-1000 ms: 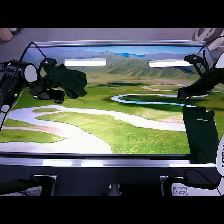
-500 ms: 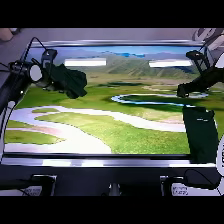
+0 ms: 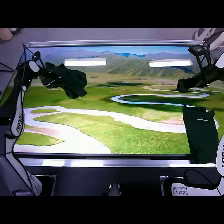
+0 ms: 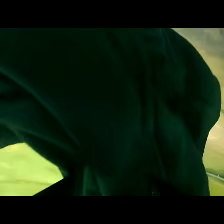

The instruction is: Fold the shirts.

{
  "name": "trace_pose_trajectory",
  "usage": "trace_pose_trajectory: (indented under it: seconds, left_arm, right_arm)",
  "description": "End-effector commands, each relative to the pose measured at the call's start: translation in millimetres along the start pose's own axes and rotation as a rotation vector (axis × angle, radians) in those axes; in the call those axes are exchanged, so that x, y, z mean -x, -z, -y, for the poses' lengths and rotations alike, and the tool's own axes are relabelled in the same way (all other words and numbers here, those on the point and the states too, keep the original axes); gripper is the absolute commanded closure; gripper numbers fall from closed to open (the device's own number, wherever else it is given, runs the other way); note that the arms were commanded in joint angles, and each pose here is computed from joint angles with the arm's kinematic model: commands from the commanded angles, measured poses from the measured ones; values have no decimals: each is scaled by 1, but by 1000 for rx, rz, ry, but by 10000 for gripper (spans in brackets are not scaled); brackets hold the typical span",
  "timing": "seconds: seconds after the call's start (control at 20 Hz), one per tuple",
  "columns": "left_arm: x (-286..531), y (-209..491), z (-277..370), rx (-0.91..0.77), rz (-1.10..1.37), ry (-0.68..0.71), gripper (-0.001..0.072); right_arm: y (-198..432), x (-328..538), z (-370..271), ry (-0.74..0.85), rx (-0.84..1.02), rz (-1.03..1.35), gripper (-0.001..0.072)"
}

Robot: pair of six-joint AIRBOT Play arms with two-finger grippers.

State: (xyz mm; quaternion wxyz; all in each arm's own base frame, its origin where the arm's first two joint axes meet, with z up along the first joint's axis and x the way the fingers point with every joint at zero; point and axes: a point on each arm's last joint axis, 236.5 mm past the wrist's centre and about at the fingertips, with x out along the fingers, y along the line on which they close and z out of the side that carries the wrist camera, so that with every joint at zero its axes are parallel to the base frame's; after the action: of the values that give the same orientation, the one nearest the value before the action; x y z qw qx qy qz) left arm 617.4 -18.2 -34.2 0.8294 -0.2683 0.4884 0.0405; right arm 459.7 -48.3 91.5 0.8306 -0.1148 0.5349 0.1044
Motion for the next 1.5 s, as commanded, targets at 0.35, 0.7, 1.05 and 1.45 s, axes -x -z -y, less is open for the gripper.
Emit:
trace_pose_trajectory:
  seconds: [0.35,0.7,1.05,1.45]
  left_arm:
    - [-16,-13,23,-37,63,104,685]
    - [281,-1,204,-697,429,329,685]
    - [390,158,279,-865,344,565,686]
    - [198,410,269,-876,-260,500,637]
  right_arm:
    - [-8,1,4,18,8,32,42]
    - [-27,93,2,109,48,210,43]
    - [40,235,-51,157,112,296,43]
    - [94,248,-85,67,103,176,43]
